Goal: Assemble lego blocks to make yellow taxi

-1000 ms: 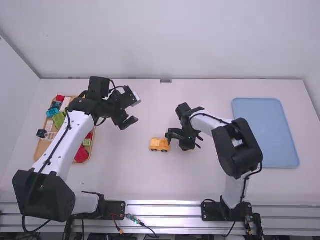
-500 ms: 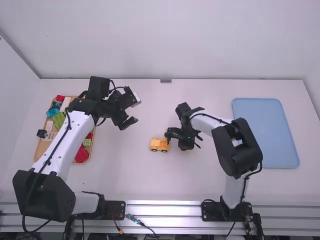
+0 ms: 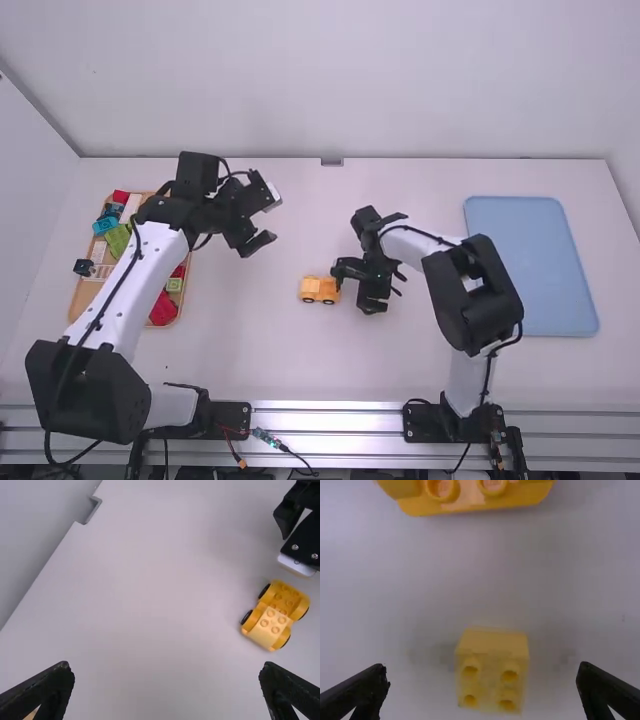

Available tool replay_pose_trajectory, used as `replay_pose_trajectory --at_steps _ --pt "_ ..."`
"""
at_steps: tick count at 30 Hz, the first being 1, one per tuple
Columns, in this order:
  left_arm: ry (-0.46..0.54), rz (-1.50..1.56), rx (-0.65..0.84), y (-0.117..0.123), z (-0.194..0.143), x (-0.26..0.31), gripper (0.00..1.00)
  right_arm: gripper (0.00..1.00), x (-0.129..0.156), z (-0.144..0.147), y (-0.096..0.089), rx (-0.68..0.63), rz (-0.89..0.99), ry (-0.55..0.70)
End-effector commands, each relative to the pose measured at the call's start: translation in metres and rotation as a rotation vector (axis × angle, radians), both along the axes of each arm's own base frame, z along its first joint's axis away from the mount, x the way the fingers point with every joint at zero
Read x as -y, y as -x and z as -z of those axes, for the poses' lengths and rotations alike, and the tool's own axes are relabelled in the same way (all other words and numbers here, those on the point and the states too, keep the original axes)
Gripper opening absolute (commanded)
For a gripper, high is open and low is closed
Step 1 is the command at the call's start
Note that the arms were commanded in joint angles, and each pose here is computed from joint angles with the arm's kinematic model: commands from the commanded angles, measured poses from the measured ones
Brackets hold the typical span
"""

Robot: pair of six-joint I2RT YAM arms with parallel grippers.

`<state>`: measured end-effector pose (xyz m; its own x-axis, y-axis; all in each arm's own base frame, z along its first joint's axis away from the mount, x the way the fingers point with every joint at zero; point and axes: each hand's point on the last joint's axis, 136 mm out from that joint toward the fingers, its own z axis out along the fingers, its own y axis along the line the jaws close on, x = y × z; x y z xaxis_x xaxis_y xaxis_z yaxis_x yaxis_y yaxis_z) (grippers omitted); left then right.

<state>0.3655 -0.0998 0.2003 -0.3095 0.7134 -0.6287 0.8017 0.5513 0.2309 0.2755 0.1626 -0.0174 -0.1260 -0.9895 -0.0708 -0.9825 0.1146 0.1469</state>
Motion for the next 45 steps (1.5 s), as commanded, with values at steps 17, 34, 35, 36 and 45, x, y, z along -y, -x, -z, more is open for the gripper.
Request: replay_pose_trajectory --at_steps 17,34,35,36,45 --pt "0.012 0.015 0.096 -0.016 -0.020 0.001 0.99 0.99 -0.016 -0.149 -0.024 0.343 0.061 -0.412" --pt "0.147 0.287 0.087 0.016 -0.012 0.039 0.99 0.99 0.043 -0.104 -0.019 0.656 0.178 -0.446" --pt "0.150 0.350 0.106 0.022 -0.008 0.043 0.99 0.99 0.042 -0.101 -0.020 0.672 0.177 -0.451" --pt "0.163 0.437 0.130 0.031 -0.001 0.050 0.99 0.99 0.042 -0.098 -0.020 0.683 0.196 -0.466" --pt "0.263 0.558 0.221 0.050 0.045 0.066 0.99 0.99 0.012 -0.103 0.004 0.630 0.020 -0.752"
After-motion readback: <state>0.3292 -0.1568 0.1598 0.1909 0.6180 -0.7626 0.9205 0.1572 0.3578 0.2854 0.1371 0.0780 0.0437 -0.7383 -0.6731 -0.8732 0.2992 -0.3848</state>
